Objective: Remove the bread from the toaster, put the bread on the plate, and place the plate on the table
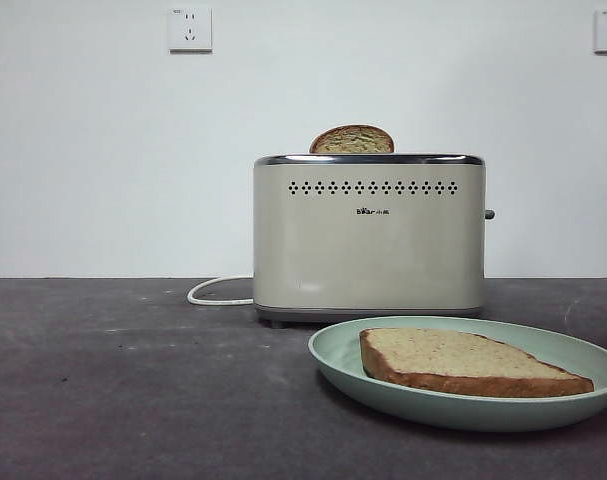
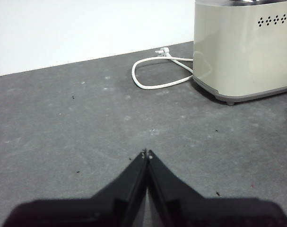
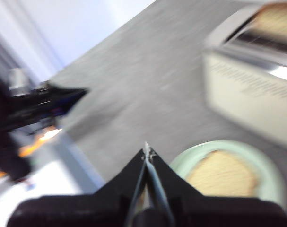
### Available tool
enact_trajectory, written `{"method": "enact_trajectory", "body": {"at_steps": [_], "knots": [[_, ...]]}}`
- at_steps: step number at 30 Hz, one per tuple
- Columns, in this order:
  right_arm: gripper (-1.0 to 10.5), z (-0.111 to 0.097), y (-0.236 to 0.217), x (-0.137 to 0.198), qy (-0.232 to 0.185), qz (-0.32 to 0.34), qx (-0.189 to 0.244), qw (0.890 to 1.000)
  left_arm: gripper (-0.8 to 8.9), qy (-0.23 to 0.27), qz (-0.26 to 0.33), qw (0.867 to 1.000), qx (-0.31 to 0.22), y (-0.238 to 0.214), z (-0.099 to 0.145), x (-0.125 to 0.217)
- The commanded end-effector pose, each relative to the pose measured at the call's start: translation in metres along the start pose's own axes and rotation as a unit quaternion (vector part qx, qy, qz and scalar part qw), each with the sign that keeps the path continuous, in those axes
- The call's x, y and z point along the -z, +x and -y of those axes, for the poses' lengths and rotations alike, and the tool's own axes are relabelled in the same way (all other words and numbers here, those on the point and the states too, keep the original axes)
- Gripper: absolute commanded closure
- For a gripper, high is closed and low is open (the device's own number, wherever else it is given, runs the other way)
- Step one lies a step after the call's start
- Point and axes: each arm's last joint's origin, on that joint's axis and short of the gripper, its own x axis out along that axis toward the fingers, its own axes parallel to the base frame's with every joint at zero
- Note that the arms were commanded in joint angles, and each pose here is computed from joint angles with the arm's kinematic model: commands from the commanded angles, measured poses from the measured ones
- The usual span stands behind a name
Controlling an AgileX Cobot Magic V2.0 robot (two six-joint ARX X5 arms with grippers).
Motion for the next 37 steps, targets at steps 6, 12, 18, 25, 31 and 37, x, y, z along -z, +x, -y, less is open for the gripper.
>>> {"method": "enact_trajectory", "body": {"at_steps": [6,12,18,25,31,37], "knots": [[9.5,0.003,-0.032,0.014,-0.069,0.101,0.132,0.984,8.17,-0.003,-0.002,1.0,-0.001,0.001,0.0,0.003],[9.5,0.018,-0.013,0.059,-0.099,0.173,0.211,0.957,8.17,-0.003,-0.002,1.0,-0.001,0.001,0.0,0.003],[9.5,0.046,0.027,0.124,-0.077,0.193,0.258,0.944,8.17,-0.003,-0.002,1.0,-0.002,0.001,0.0,0.003],[9.5,0.063,0.056,0.182,-0.06,0.163,0.282,0.943,8.17,-0.003,-0.002,1.0,-0.001,0.001,0.0,0.003],[9.5,0.07,0.068,0.21,-0.048,0.148,0.292,0.944,8.17,-0.003,-0.002,1.0,-0.001,0.001,0.0,0.003],[9.5,0.07,0.07,0.216,-0.047,0.139,0.292,0.945,8.17,-0.003,-0.002,1.0,-0.001,0.001,0.0,0.003]]}}
